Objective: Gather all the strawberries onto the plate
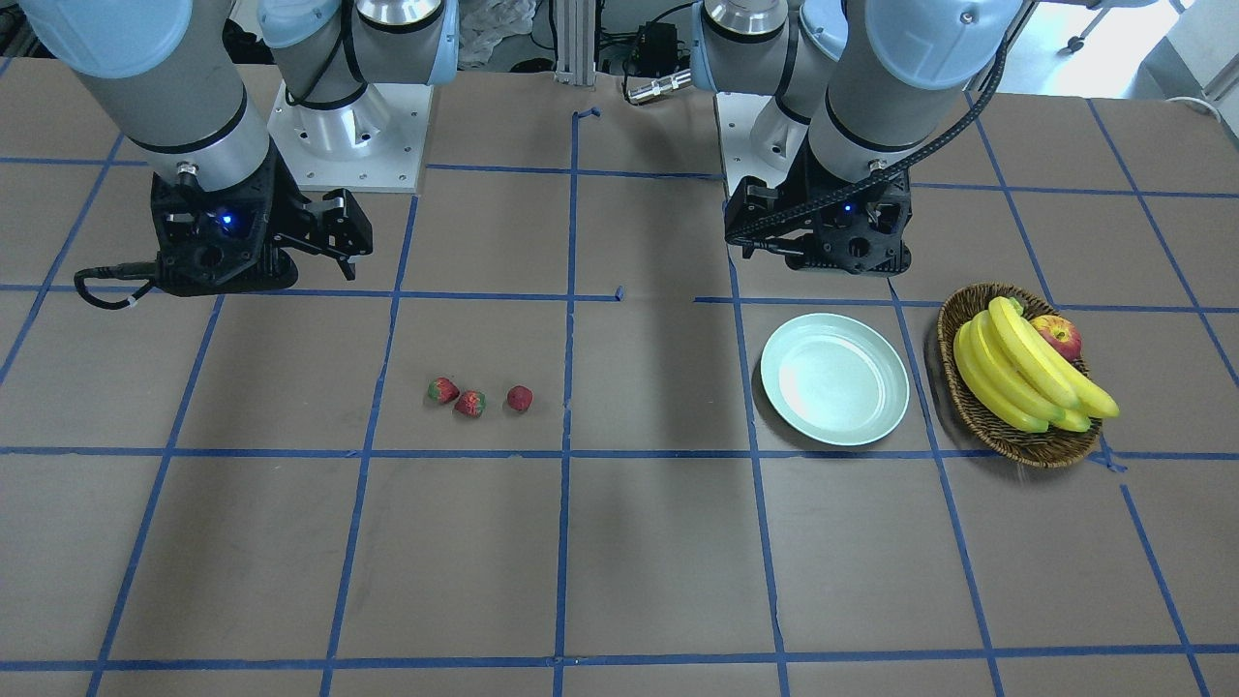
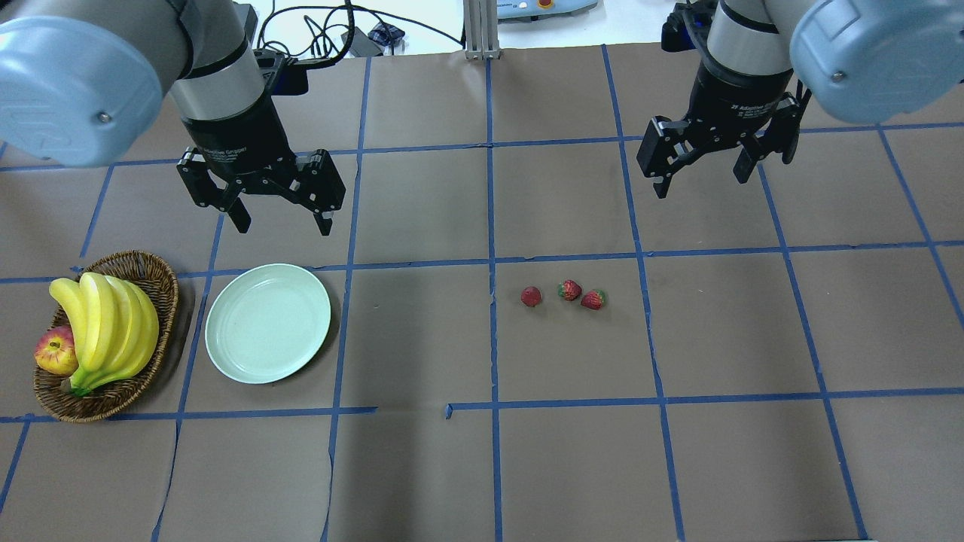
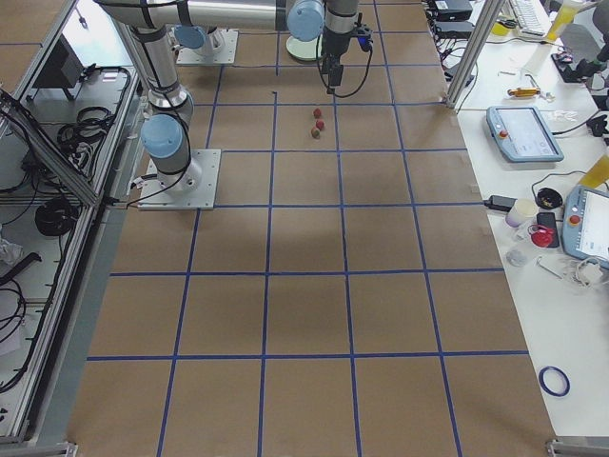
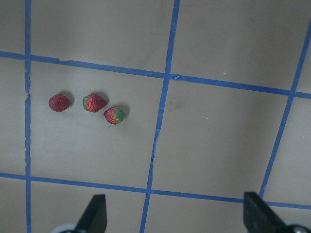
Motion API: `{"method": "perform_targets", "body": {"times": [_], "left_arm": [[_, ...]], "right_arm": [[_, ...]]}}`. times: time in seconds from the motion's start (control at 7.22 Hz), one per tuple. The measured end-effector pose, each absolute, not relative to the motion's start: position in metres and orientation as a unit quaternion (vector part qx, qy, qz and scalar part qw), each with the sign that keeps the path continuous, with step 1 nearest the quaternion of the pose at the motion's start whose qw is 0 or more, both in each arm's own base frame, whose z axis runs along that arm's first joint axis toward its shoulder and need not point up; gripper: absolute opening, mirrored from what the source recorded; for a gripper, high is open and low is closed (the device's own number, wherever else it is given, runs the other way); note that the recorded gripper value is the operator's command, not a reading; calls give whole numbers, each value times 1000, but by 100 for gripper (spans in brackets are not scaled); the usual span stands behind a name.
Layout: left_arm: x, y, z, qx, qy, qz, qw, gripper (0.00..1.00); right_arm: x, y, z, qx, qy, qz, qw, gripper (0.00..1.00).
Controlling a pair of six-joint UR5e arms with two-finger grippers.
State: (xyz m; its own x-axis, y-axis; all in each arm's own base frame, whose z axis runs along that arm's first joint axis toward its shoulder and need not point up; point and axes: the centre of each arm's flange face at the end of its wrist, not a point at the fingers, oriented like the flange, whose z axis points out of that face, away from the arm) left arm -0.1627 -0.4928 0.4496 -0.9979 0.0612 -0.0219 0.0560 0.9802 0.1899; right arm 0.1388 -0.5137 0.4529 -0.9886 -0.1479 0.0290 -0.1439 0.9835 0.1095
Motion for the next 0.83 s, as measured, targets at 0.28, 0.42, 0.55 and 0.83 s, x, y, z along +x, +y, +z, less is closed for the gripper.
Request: {"method": "perform_targets", "body": {"times": [0.28, 0.42, 0.55, 0.83], "left_arm": [[-162, -493, 449, 28, 995, 95, 14, 100], [-161, -494, 451, 27, 995, 93, 15, 100], [-161, -495, 453, 27, 995, 91, 15, 100], [-160, -496, 457, 27, 996, 87, 16, 100]], "right_arm": [[139, -514, 453, 72, -996, -53, 18, 100], [139, -514, 453, 72, -996, -53, 18, 100], [139, -514, 453, 72, -996, -53, 19, 100], [138, -514, 454, 72, -996, -52, 22, 100]]}}
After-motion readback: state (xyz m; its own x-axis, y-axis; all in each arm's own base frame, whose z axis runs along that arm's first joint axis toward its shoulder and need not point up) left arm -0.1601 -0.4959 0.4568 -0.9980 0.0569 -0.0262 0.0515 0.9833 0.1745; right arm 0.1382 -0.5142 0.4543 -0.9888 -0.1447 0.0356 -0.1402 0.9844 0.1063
